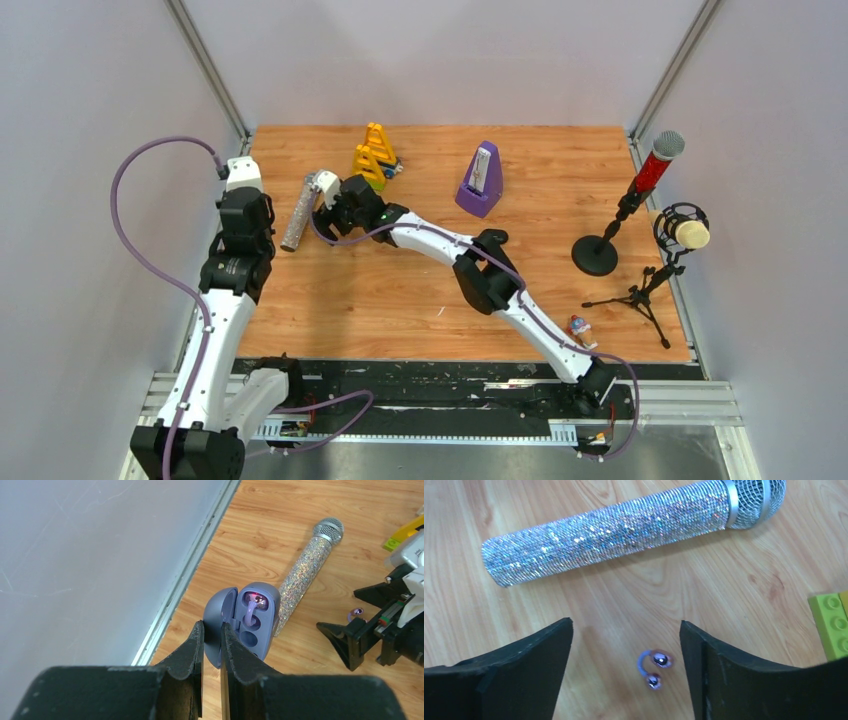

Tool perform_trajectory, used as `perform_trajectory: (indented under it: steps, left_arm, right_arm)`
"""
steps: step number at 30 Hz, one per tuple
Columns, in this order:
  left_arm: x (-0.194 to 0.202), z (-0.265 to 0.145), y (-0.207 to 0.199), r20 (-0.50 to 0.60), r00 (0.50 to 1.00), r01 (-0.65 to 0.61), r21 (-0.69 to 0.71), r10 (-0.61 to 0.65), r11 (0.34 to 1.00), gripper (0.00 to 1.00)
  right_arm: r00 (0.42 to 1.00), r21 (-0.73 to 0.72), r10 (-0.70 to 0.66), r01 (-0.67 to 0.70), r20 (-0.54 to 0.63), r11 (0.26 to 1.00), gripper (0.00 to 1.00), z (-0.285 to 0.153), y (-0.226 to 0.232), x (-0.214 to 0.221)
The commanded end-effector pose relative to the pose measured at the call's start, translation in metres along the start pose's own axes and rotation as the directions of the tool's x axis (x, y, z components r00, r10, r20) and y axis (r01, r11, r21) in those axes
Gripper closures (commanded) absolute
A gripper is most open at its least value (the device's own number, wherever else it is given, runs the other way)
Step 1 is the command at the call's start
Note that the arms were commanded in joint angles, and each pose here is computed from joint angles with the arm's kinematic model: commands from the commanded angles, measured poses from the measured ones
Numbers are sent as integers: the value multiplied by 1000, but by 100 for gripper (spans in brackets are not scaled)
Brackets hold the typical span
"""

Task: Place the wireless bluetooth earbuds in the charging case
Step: Move the left earbud to the center of the board.

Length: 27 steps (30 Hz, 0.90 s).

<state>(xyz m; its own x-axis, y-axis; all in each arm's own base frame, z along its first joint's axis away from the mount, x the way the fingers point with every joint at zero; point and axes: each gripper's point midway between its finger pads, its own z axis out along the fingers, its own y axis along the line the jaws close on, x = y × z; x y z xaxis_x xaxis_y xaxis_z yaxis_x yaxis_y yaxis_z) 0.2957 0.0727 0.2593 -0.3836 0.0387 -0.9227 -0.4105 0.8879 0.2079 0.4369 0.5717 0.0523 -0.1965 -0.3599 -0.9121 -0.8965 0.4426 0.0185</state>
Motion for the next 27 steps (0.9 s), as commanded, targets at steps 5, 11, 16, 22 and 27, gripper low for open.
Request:
perform_trajectory:
  steps: [5, 11, 16, 22, 27]
  left_arm:
    - [-21, -5, 9, 35, 998, 51, -31, -50, 998, 90]
    - [-22, -5, 10, 31, 998, 52, -37, -51, 998, 90]
    - [-22, -4, 10, 24, 998, 51, -42, -50, 998, 90]
    - [-22, -3, 12, 18, 999, 47, -53, -46, 997, 90]
    - [-23, -2, 13, 12, 999, 45, -65, -45, 997, 89]
  right_arm:
    - [996, 149, 21, -34, 92, 988, 24, 2, -29, -29]
    - [996, 136, 71, -77, 51, 988, 25, -2, -32, -21]
    - [998, 119, 63, -64, 16, 991, 27, -4, -28, -14]
    - [997, 92, 70, -68, -23, 993, 33, -7, -21, -6]
    - [997, 92, 72, -69, -30, 993, 35, -7, -20, -5]
